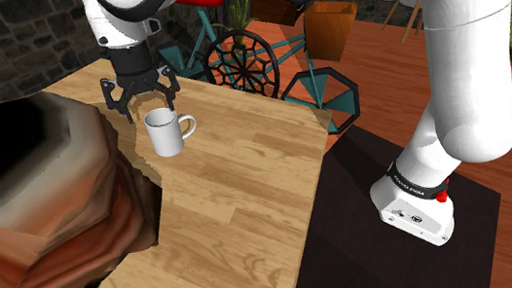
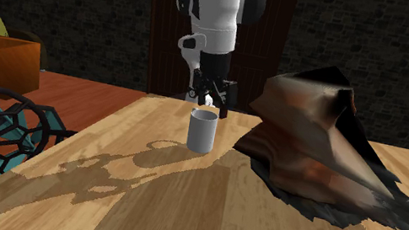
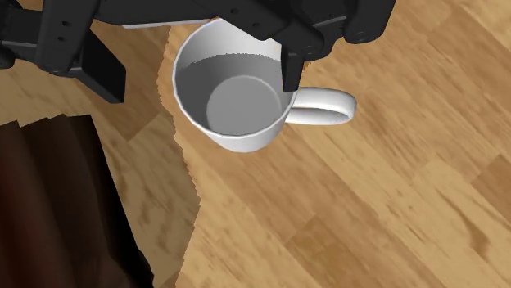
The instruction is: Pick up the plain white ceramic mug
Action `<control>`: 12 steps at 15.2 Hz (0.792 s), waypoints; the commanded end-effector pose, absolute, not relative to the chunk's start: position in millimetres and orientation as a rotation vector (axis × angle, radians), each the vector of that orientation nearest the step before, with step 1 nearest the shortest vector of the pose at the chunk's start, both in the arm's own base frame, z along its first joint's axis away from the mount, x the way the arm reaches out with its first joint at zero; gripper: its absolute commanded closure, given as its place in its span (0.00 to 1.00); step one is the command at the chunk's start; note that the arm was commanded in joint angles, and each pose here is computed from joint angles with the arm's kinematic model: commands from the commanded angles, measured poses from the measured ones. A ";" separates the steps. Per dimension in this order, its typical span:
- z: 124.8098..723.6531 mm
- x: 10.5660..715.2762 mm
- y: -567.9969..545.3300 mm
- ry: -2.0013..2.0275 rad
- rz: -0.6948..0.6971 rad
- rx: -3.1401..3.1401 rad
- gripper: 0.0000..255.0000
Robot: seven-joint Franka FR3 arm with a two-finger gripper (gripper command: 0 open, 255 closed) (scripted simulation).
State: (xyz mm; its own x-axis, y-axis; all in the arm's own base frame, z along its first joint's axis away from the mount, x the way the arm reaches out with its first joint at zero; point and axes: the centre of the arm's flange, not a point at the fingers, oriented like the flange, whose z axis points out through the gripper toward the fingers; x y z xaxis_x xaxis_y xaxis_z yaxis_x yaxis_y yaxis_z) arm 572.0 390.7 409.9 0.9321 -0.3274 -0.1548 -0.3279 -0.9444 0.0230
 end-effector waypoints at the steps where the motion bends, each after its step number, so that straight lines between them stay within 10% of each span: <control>1: 400.0 583.7 405.9 0.541 0.269 -3.078 0.00; 10: 360.0 583.7 405.9 0.541 0.269 -3.078 0.00; 11: 359.8 582.9 405.5 0.541 0.269 -3.078 1.00; 12: 359.4 582.4 406.1 0.541 0.269 -3.078 1.00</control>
State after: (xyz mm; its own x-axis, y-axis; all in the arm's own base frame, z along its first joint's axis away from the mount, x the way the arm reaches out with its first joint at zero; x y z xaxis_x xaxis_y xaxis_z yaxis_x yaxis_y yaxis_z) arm 582.5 406.0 360.0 0.9259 -0.3379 -0.1690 -0.3386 -0.9406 0.0253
